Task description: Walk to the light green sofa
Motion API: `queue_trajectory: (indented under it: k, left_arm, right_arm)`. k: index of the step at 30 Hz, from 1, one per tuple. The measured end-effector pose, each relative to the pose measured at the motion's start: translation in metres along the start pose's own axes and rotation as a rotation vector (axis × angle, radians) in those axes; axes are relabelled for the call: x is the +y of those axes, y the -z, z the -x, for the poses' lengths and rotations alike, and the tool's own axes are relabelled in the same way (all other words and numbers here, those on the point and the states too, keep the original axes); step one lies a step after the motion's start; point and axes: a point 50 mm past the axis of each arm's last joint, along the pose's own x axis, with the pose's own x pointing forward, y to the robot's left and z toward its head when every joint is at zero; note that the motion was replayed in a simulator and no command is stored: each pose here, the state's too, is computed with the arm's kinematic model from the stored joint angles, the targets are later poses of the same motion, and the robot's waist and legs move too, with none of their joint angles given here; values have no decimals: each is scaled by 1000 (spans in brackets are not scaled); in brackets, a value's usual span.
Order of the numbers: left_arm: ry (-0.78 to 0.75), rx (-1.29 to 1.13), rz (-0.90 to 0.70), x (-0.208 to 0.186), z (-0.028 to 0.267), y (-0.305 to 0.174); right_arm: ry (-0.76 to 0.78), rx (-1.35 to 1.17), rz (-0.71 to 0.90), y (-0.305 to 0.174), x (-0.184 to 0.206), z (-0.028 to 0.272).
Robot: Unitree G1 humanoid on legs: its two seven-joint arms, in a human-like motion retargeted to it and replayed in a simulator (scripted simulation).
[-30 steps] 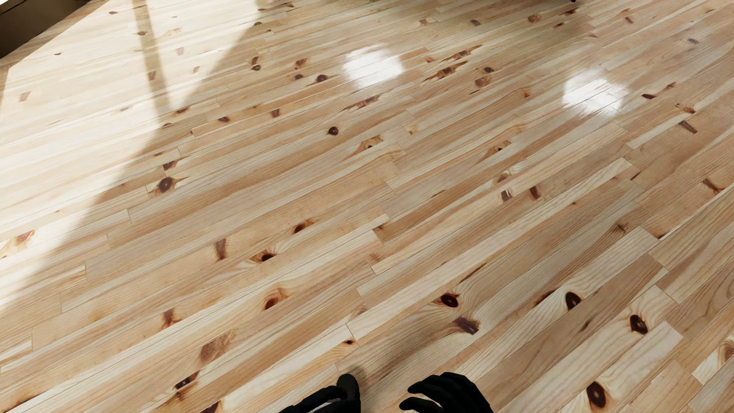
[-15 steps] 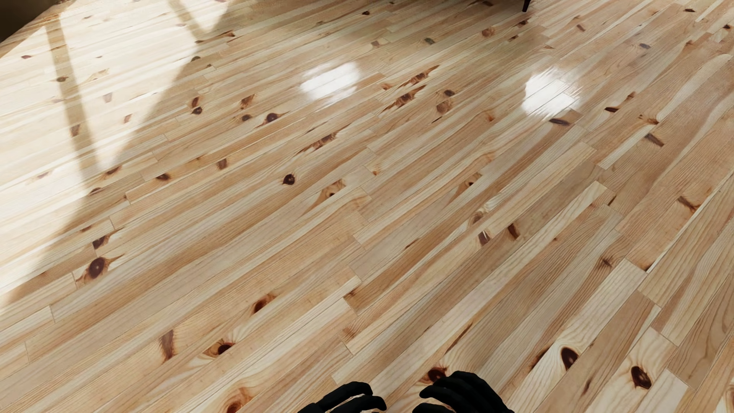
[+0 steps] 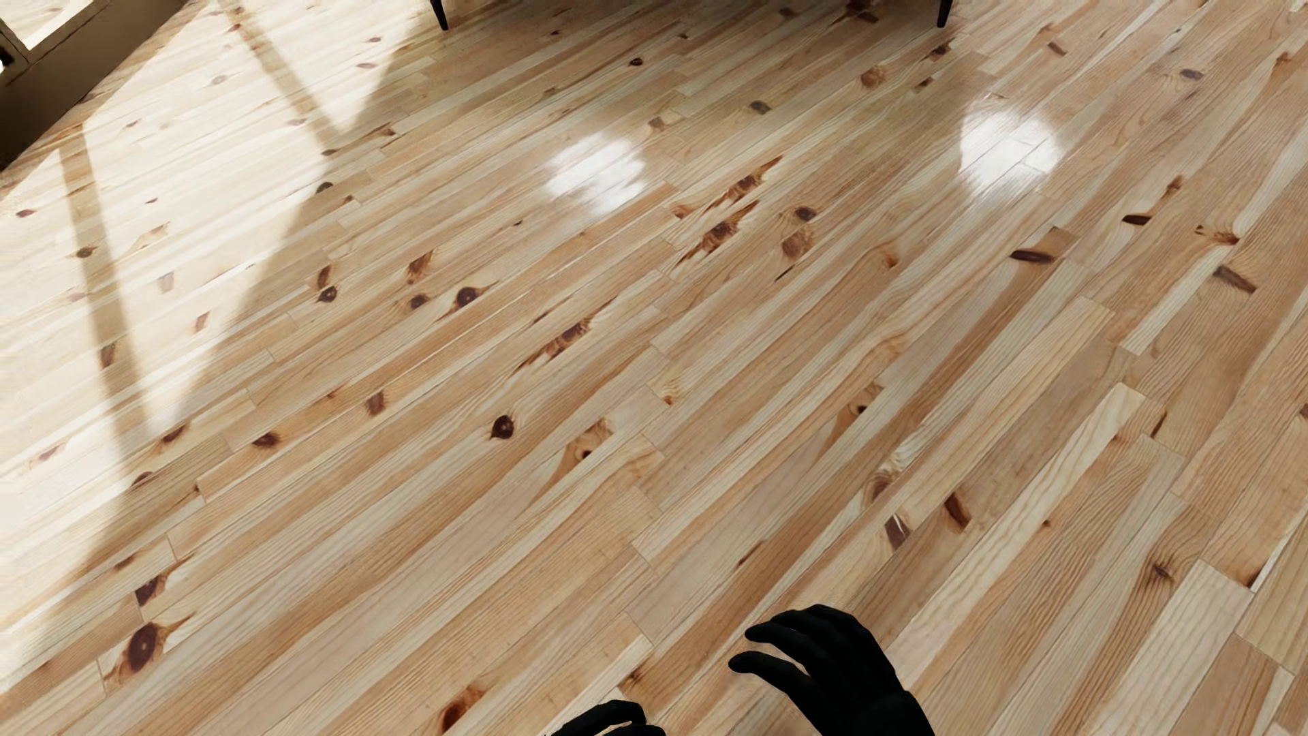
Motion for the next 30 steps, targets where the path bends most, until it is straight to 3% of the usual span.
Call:
queue_trajectory:
  k: [4, 7, 11, 19, 22, 27, 30]
  left_arm:
    - [129, -81, -9, 5, 12, 2]
    - [87, -100, -56, 11, 9, 7]
    - [67, -52, -98, 14, 12, 6]
    - [12, 43, -151, 19, 5, 10]
    - [-110, 2, -172, 26, -7, 8]
    - [-73, -20, -107, 18, -12, 0]
    - [-165, -82, -81, 24, -26, -4]
  right_arm:
    - [0, 21, -39, -6, 7, 3]
    - [19, 30, -79, -8, 8, -3]
    - [-92, 43, -91, -9, 19, 15]
    - [-130, 68, -124, -7, 22, 20]
    - [-146, 101, -102, 2, 23, 23]
    - [-335, 22, -17, 16, 19, 49]
    - [-269, -1, -34, 15, 13, 34]
